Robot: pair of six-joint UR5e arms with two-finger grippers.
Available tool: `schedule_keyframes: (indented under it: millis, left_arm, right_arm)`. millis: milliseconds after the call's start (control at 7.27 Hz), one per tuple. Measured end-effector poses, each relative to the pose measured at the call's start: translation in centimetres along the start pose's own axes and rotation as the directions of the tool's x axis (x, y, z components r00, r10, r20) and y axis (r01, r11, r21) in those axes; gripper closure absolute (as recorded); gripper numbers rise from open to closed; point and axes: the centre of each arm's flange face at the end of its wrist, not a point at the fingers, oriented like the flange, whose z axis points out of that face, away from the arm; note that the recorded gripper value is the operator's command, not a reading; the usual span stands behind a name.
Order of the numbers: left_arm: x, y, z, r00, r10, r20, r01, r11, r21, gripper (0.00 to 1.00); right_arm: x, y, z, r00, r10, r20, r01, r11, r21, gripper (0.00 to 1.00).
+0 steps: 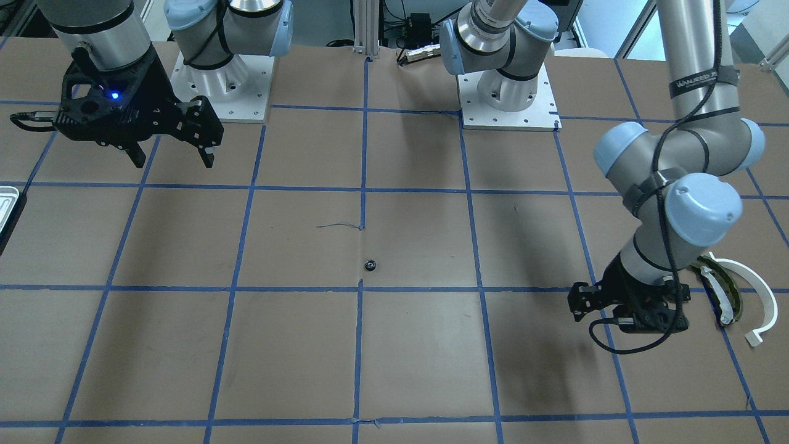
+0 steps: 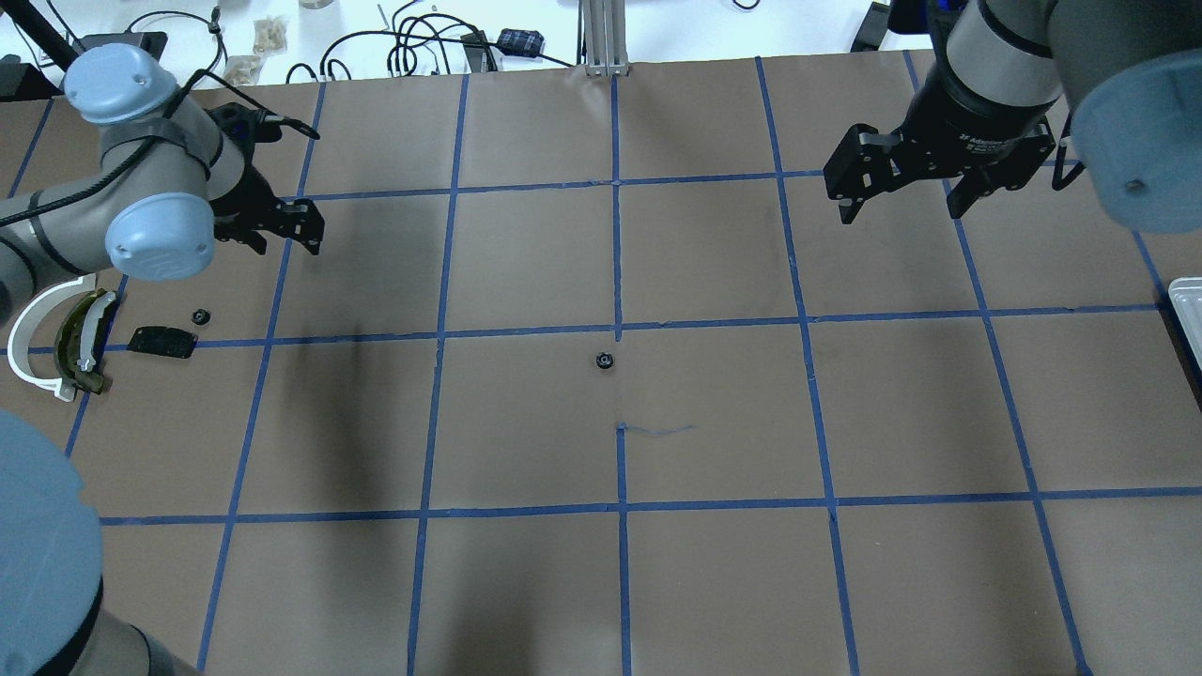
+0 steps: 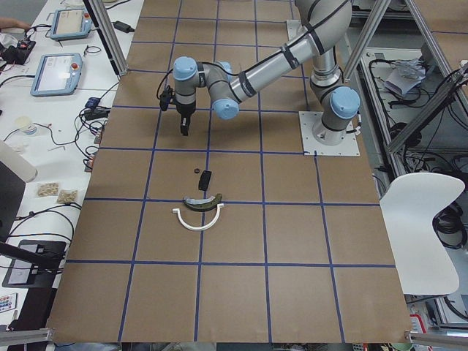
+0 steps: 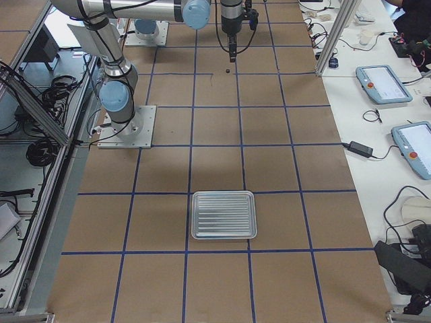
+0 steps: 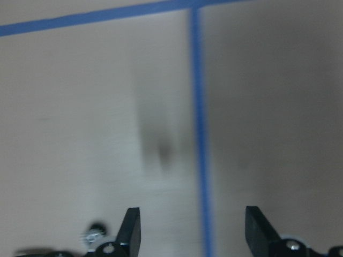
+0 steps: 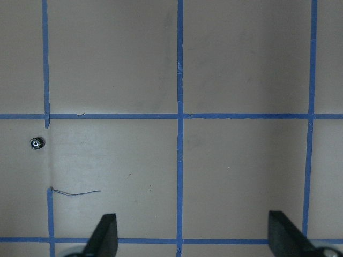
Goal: Place bearing gear from tray to pile
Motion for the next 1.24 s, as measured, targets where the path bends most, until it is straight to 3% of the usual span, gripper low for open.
schedule_keyframes:
  millis: [275, 550, 963, 1238]
  left_arm:
    - [8.3, 1.5, 0.7, 0.989, -0.141, -0.037, 0.141, 0.990, -0.002, 0.00]
    - [15.0, 2.6, 1.3, 0.979, -0.181, -0.094, 0.182, 0.983, 0.010, 0.00]
    - [27.4, 8.1, 3.1, 0.990, -0.088, -0.115, 0.082, 0.995, -0.050, 0.00]
    - [32.2, 12.0, 4.1, 0.996, -0.064, -0.069, 0.059, 0.996, -0.067, 0.01]
  right_arm:
    - [0.0, 0.0, 0.1, 1.000, 0.001, 0.000, -0.001, 1.000, -0.001, 0.00]
    - [0.0, 0.0, 0.1, 1.000, 0.001, 0.000, -0.001, 1.000, -0.002, 0.00]
    - [0.0, 0.0, 0.1, 1.000, 0.001, 0.000, -0.001, 1.000, -0.002, 0.00]
    - [0.0, 0.0, 0.1, 1.000, 0.001, 0.000, -0.001, 1.000, -0.002, 0.00]
